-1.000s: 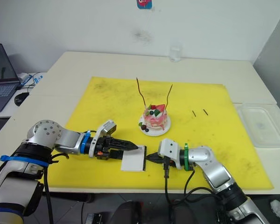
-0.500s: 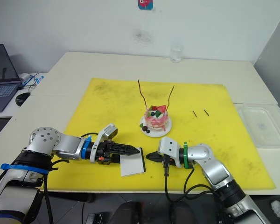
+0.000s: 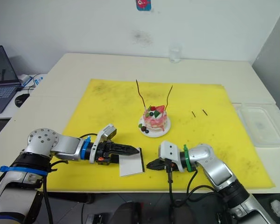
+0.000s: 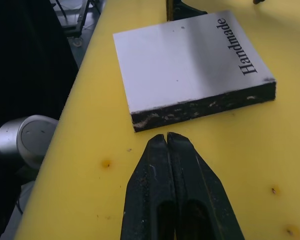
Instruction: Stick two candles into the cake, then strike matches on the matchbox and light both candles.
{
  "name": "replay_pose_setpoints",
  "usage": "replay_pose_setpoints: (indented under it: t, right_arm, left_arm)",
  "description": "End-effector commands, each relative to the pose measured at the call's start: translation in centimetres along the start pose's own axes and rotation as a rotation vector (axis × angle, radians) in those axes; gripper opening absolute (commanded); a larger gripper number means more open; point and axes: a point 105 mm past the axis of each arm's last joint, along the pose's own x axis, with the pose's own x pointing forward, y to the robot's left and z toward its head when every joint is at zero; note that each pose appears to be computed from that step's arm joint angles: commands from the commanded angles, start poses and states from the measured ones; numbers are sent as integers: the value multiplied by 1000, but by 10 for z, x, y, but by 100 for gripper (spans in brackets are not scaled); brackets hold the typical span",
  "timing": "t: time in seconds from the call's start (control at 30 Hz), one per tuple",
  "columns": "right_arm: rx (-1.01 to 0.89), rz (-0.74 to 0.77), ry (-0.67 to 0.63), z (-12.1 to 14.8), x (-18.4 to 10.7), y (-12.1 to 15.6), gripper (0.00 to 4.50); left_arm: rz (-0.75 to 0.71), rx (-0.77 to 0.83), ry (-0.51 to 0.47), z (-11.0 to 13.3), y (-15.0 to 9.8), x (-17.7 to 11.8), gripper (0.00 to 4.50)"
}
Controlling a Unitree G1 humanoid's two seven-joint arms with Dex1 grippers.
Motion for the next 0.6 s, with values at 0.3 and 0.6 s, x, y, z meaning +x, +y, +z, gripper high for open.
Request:
replay_pose_setpoints:
  t: [0.3, 0.6]
  right_arm:
    - [8, 18, -55, 7, 15, -5, 4]
    - [50, 17, -90, 10, 13, -4, 4]
  left_arm:
    - [54, -29, 32, -8, 13, 4, 450]
    - [69, -17, 18, -9, 15, 3, 450]
